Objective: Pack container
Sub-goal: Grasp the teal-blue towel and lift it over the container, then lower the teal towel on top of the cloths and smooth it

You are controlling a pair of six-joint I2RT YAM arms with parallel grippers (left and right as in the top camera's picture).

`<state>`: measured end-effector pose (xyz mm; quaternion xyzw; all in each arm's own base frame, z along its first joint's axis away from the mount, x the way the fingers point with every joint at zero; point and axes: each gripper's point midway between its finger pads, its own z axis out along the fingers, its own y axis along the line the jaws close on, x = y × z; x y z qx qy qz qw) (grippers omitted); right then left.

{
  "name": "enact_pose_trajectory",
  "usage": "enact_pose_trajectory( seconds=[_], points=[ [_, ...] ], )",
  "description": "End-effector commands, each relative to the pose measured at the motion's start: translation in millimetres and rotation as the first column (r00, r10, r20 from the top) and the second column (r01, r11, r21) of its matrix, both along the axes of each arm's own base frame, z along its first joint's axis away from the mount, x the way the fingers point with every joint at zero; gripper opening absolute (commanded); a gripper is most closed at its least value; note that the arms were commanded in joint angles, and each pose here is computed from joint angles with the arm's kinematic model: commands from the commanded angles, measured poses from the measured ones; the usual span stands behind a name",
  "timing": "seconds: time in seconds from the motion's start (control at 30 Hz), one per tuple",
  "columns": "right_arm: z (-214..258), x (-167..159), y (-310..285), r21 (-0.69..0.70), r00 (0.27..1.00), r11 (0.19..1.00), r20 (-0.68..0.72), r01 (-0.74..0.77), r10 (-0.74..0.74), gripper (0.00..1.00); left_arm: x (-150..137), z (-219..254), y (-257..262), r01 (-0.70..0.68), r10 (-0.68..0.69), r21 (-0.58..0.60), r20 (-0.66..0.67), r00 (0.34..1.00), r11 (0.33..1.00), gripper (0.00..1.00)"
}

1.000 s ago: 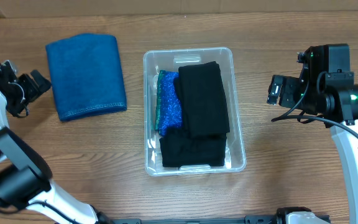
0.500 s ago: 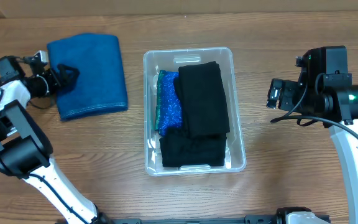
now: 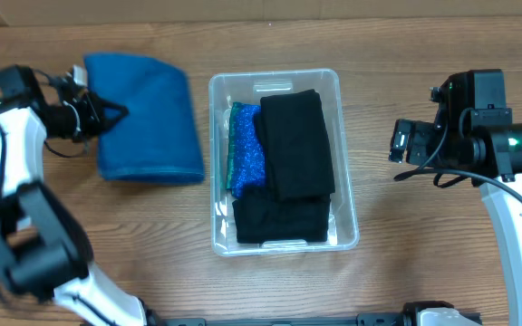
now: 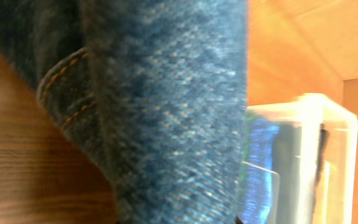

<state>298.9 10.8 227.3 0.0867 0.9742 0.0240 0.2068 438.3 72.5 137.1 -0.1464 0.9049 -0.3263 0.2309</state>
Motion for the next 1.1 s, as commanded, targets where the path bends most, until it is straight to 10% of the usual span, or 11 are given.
enact_pose_trajectory(
  seconds=[0.0,0.27,0.5,0.93,1.07],
  points=[
    [-0.1,-0.2,-1.5,-0.002,1.000,1.000,0.002,0.009,-0.009,1.00,-31.0,163.8,-30.7,0.025,-0.058,0.094,0.376,0.925,0.995,0.04],
    [0.3,-0.3,-14.3,-0.055,0.997,0.996,0.006,0.073,-0.073,1.00,-119.7,293.6,-166.2,0.096,-0.128,0.086,0.596,0.792,0.992,0.04],
    [-2.1,-7.4,-20.7,-0.089,0.996,0.992,-0.021,0.089,-0.091,1.00,-111.1,238.0,-250.4,-0.134,0.149,-0.070,0.302,0.941,0.989,0.04],
    [-2.0,-15.6,-64.8,-0.103,0.948,0.944,-0.019,0.313,-0.317,1.00,-91.1,121.9,-312.8,0.012,-0.028,0.139,0.114,0.993,0.990,0.04],
    [-2.0,-15.7,-64.8,-0.103,0.948,0.944,-0.020,0.313,-0.317,1.00,-97.5,122.6,-344.6,0.286,-0.317,0.169,0.195,0.928,0.943,0.04]
  ],
)
